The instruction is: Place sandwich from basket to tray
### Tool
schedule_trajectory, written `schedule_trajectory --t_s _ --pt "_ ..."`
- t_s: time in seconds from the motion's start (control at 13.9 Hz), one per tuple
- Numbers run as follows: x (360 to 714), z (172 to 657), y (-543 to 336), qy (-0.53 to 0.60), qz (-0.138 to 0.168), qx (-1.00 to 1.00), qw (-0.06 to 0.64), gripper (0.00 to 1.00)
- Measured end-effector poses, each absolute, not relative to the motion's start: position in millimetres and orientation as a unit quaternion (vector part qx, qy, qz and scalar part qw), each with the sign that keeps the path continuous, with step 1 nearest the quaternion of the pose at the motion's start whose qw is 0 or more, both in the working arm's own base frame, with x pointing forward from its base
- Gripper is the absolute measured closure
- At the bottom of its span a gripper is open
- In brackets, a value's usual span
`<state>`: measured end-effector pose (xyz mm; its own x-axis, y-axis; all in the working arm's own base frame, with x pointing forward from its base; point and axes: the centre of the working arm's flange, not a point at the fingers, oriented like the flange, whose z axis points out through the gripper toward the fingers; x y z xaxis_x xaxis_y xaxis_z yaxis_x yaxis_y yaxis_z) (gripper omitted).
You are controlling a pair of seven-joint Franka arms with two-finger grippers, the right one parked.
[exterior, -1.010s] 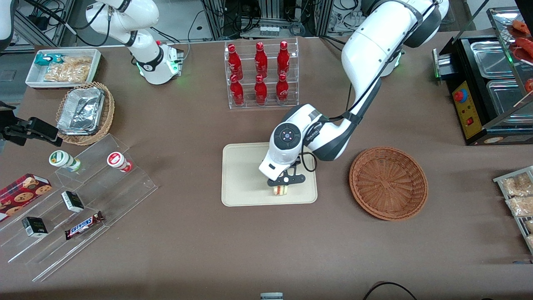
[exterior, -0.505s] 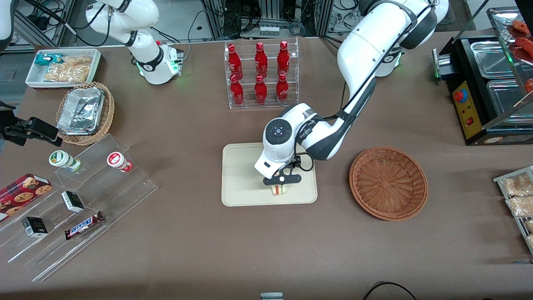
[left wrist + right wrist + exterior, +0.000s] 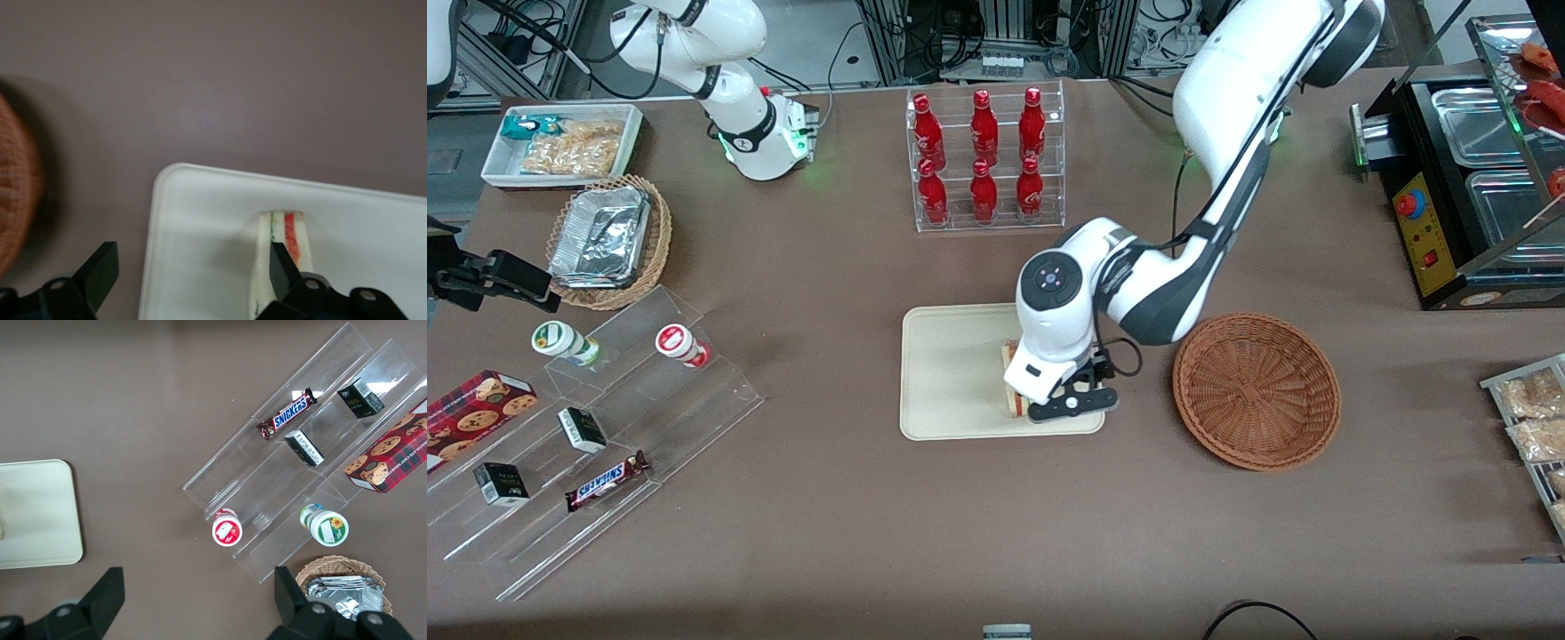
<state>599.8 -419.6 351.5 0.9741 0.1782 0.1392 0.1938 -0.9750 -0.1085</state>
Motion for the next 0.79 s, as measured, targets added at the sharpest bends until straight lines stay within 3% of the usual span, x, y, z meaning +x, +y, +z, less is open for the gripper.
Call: schedule_trajectory --t_s 0.29,0.79 --pt "624.2 442.0 -334.5 -0.151 -0.069 -0.984 0.068 0.0" --pt "624.4 537.3 -134.6 -0.072 0.069 -0.994 0.032 0.0"
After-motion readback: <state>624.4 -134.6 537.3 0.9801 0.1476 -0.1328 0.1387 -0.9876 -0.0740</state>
